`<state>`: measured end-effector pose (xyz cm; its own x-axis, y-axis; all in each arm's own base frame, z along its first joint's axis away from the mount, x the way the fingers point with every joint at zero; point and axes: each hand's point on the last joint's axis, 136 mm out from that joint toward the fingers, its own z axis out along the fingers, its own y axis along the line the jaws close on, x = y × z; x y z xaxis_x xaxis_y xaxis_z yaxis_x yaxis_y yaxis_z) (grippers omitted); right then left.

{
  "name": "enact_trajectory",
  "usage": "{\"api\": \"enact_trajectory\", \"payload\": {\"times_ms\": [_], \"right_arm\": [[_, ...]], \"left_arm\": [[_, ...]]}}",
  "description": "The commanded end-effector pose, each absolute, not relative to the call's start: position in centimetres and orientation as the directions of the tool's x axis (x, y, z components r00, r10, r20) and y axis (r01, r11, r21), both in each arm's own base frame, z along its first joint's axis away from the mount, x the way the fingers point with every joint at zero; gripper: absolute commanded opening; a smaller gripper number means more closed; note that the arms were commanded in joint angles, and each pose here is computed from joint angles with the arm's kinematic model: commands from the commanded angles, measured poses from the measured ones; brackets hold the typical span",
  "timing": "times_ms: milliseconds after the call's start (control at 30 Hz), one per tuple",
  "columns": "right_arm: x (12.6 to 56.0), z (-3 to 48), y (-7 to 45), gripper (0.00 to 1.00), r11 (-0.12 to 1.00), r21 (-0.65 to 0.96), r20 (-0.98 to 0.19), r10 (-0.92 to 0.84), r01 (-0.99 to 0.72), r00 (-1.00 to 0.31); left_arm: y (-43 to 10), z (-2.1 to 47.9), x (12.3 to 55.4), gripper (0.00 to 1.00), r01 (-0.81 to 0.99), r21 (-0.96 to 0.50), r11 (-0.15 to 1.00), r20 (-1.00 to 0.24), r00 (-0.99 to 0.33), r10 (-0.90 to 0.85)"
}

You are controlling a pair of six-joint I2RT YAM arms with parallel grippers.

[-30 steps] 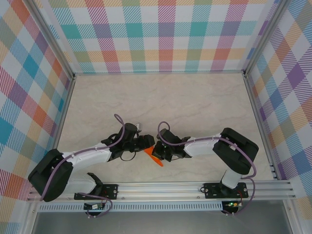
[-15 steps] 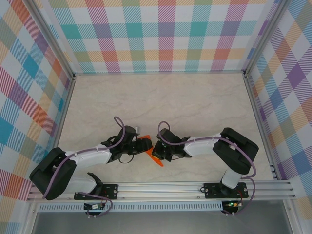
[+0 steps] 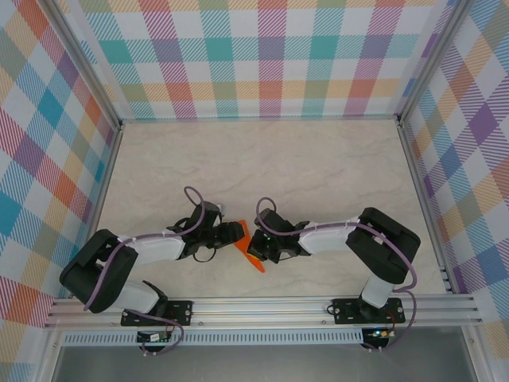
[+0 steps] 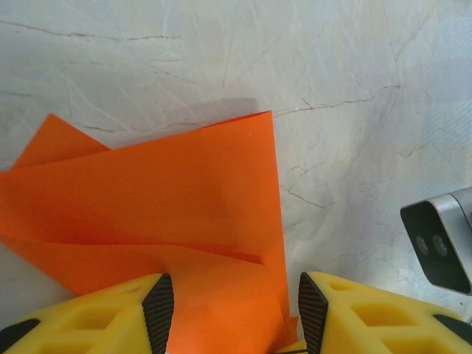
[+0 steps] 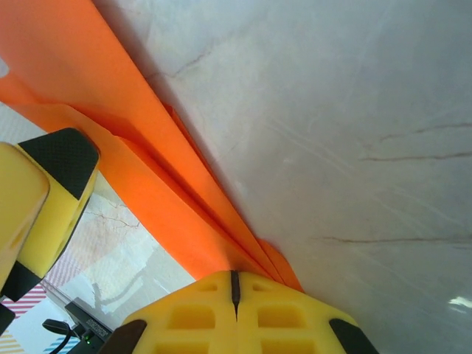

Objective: Fold a paper plane with a square sheet of paper (pick it up from the middle)

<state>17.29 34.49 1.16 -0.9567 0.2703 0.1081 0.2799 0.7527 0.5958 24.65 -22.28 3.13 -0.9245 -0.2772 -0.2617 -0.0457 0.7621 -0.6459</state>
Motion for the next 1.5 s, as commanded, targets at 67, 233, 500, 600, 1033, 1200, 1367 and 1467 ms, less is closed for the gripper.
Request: {"api": "enact_trajectory", "payload": {"times_ms": [67,233,500,600,1033,1200,1367,1467], "right_arm": [[13.0,-5.1,28.2,0.0,0.899,0.304,0.183,0.269,0.314,-0.946],[12.8,-5.1,27.7,0.0,0.911,0.287,0.176,0.253,0.296,-0.951],[12.8,-5.1,27.6,0.0,0.926,0.296,0.186,0.183,0.233,-0.965],[13.0,-5.1,27.5,0.0,0.928,0.295,0.195,0.176,0.229,-0.965],[14.2,-3.9,28.6,0.0,0.916,0.313,0.17,0.208,0.253,-0.963],[14.5,-3.5,28.8,0.0,0.913,0.327,0.154,0.203,0.244,-0.967],[14.5,-3.7,28.8,0.0,0.909,0.33,0.155,0.213,0.254,-0.965],[14.6,-3.6,29.0,0.0,0.899,0.359,0.144,0.213,0.251,-0.966]], "left_arm": [[-20.1,2.1,26.5,0.51,-0.085,-0.598,0.797,-0.291,-0.903,-0.315],[-18.8,1.9,27.6,0.51,-0.102,-0.579,0.809,-0.288,-0.902,-0.321],[-16.3,2.1,29.3,0.51,-0.14,-0.594,0.792,-0.268,-0.894,-0.359],[-16.0,2.7,29.7,0.51,-0.144,-0.618,0.773,-0.25,-0.896,-0.367],[-18.9,10.6,27.2,0.56,-0.023,-0.726,0.688,-0.295,-0.893,-0.341],[-21.1,8.9,25.7,0.56,-0.025,-0.734,0.679,-0.263,-0.911,-0.318],[-23.7,7.4,25.1,0.56,-0.012,-0.732,0.681,-0.239,-0.932,-0.274],[-24.1,6.0,25.2,0.56,-0.032,-0.702,0.711,-0.23,-0.935,-0.268]]}}
